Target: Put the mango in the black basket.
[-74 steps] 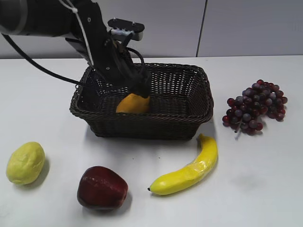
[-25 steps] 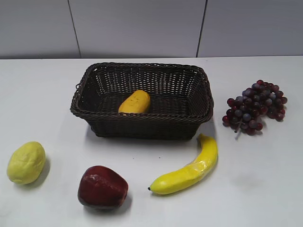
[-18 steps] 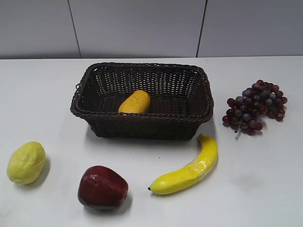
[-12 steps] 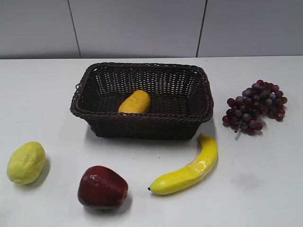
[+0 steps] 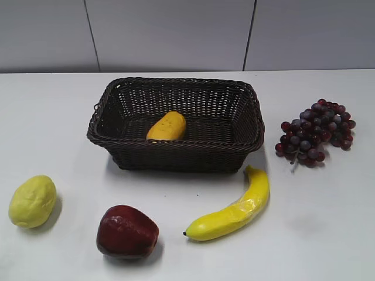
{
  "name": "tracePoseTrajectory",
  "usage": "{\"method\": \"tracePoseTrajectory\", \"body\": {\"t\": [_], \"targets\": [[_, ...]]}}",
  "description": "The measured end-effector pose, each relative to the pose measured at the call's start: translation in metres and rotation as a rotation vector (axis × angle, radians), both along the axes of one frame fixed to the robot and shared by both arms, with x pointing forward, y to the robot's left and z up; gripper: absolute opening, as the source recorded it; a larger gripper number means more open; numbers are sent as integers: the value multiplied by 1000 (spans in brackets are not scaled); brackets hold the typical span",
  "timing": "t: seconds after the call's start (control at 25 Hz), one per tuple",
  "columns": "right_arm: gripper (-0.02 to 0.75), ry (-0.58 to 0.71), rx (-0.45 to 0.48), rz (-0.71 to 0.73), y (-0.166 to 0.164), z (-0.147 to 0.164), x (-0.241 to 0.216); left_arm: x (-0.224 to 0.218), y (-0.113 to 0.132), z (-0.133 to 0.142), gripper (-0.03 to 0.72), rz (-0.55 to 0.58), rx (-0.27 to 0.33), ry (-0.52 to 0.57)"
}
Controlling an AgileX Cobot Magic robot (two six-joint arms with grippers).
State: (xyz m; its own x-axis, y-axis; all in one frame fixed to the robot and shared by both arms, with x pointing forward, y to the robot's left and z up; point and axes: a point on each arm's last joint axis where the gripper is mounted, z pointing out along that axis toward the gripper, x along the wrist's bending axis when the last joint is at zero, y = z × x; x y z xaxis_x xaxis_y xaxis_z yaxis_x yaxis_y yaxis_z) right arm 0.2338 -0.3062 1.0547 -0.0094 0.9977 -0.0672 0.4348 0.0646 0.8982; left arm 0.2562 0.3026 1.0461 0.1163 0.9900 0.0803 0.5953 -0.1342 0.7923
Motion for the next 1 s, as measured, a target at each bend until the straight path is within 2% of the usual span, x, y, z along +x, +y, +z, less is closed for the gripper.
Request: {"method": "tracePoseTrajectory", "body": {"t": [0.24, 0.52, 1.0], "targets": [[498, 0, 0, 0, 0, 0, 0, -1, 0, 0, 588, 0, -1, -11], [498, 0, 0, 0, 0, 0, 0, -21, 2, 1, 588, 0, -13, -140], [498, 0, 0, 0, 0, 0, 0, -22, 2, 1, 588, 29, -13, -149]]}}
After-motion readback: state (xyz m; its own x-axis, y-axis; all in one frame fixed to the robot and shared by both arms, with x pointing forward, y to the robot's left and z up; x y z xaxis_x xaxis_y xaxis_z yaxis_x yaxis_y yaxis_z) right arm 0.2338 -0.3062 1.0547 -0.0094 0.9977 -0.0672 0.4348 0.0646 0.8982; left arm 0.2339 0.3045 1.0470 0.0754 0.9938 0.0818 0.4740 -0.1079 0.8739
